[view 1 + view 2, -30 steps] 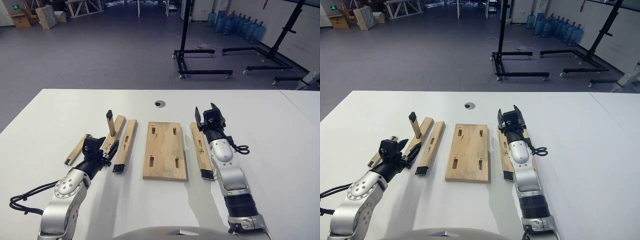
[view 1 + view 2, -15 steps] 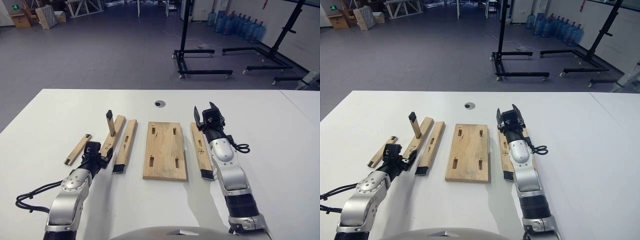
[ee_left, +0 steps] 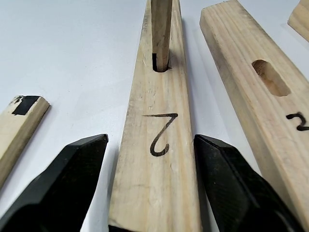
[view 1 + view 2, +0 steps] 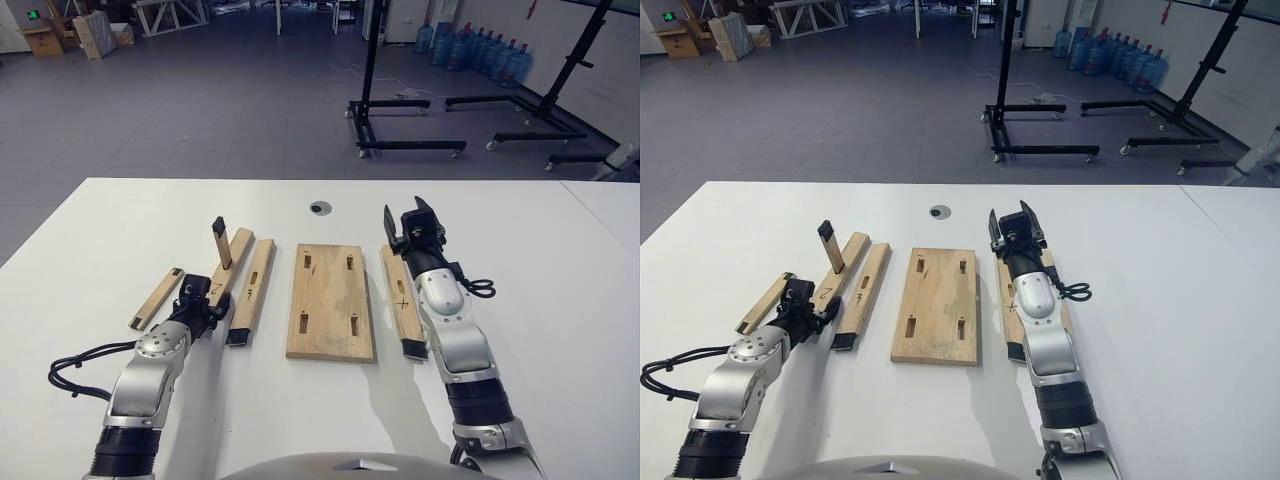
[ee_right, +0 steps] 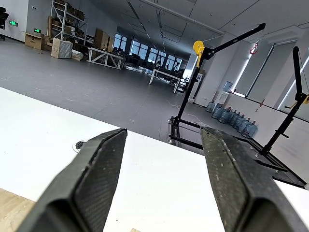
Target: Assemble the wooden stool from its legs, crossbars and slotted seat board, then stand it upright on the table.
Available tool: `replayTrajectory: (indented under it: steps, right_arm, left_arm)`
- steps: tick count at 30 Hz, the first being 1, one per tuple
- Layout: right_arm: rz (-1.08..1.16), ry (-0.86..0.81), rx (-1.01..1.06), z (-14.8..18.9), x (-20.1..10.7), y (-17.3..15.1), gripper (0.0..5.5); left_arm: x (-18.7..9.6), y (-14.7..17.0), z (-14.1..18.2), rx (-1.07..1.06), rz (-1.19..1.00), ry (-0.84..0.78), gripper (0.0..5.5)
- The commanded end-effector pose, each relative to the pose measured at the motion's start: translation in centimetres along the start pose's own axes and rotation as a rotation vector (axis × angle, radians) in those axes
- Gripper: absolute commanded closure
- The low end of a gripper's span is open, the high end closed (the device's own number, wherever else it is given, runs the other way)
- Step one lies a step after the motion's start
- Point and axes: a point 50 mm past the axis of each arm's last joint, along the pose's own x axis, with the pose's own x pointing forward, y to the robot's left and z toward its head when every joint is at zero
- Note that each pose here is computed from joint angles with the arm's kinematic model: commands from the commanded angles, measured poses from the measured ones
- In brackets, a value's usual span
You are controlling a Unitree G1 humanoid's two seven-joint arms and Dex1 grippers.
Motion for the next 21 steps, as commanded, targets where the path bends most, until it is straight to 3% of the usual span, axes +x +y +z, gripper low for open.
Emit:
replayTrajectory:
  steps: [1, 6, 10, 12, 15, 17, 21]
  right_arm:
    - [0.007, -0.015, -0.002, 0.5, 0.6, 0.0, 2.73]
    - [0.004, -0.023, -0.005, 0.6, 0.9, -0.2, 2.73]
    - [-0.006, -0.028, -0.006, 0.6, 1.1, -0.3, 2.73]
    - [-0.010, -0.028, -0.005, 0.5, 1.1, -0.4, 2.73]
    - [-0.014, -0.047, 0.026, 0.8, 1.4, -0.7, 2.73]
    - [0.022, -0.059, 0.175, 1.1, 1.8, -1.4, 2.73]
    - [0.267, -0.075, 0.724, 1.9, 2.1, -2.9, 2.73]
  left_arm:
    - [0.0, 0.1, -2.2, -0.032, 0.002, 0.134, 2.64]
    - [0.2, 0.0, -2.5, -0.072, 0.007, 0.161, 3.39]
    - [0.5, 0.1, -2.3, -0.096, 0.020, 0.140, 3.47]
    - [0.6, 0.3, -1.6, -0.118, 0.030, 0.087, 3.47]
    - [0.7, 0.4, 1.8, -0.212, 0.020, -0.136, 3.47]
    - [0.4, -0.3, 4.1, -0.275, -0.077, -0.278, 3.47]
    - [-1.4, -2.0, 7.0, -0.416, -0.405, -0.478, 3.48]
